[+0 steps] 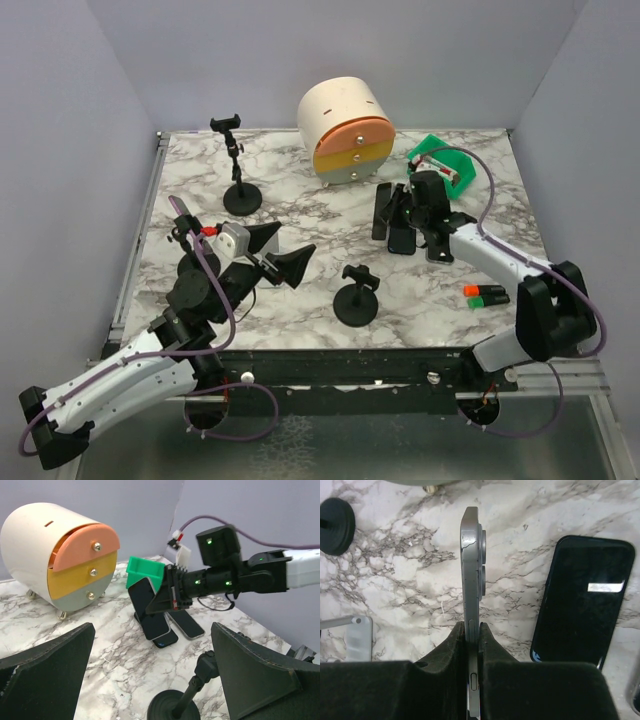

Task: Remove the phone from the phone stand
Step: Place the phone at the center of the board.

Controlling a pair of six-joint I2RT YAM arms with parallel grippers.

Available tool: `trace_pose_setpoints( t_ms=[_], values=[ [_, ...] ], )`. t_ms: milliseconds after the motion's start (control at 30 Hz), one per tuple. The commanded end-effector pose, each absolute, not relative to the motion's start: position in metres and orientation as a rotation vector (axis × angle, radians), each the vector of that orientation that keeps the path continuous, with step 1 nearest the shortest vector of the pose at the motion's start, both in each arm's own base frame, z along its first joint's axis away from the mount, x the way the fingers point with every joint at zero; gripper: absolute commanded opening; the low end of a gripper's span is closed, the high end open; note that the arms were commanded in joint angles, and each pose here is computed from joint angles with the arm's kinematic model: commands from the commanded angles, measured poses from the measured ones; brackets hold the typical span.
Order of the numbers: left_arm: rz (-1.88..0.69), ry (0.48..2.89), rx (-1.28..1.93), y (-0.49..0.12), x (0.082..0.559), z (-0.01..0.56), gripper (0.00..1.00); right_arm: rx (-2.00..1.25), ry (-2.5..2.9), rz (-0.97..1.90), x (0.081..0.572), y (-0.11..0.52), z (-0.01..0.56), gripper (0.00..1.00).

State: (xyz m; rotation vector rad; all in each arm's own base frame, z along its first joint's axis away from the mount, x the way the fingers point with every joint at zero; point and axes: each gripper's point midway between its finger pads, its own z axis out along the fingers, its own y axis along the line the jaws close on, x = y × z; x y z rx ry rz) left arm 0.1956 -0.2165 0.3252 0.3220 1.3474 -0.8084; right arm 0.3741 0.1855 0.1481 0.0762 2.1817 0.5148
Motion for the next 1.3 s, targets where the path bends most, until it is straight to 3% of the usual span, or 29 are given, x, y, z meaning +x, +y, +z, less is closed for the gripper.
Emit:
trace_pose_setpoints(
  t_ms=[0,500,600,833,1033,1267],
  values=[
    [-0.798,1.360,0.315,-0.212,0.195,0.324,0.99,0.054,2.149,0.683,0.400,0.218,0.149,0.00],
    [-0.799,1.356,0.328,-0.212,0.192,0.324,0.99,0.155,2.333,0.840,0.410,0.238,0.066,0.02],
    [-0.797,1.356,0.330,-0.212,0.192,0.324,0.99,0.184,2.382,0.816,0.410,0.230,0.053,0.06],
    [-0.795,1.362,0.334,-0.212,0.193,0.323,0.99,0.232,2.468,0.728,0.404,0.206,0.029,0.27],
    [-0.799,1.367,0.335,-0.214,0.193,0.322,0.99,0.242,2.486,0.704,0.401,0.197,0.024,0.32],
    [-0.800,1.371,0.342,-0.215,0.193,0.320,0.99,0.237,2.508,0.644,0.395,0.189,0.024,0.45]
  ],
)
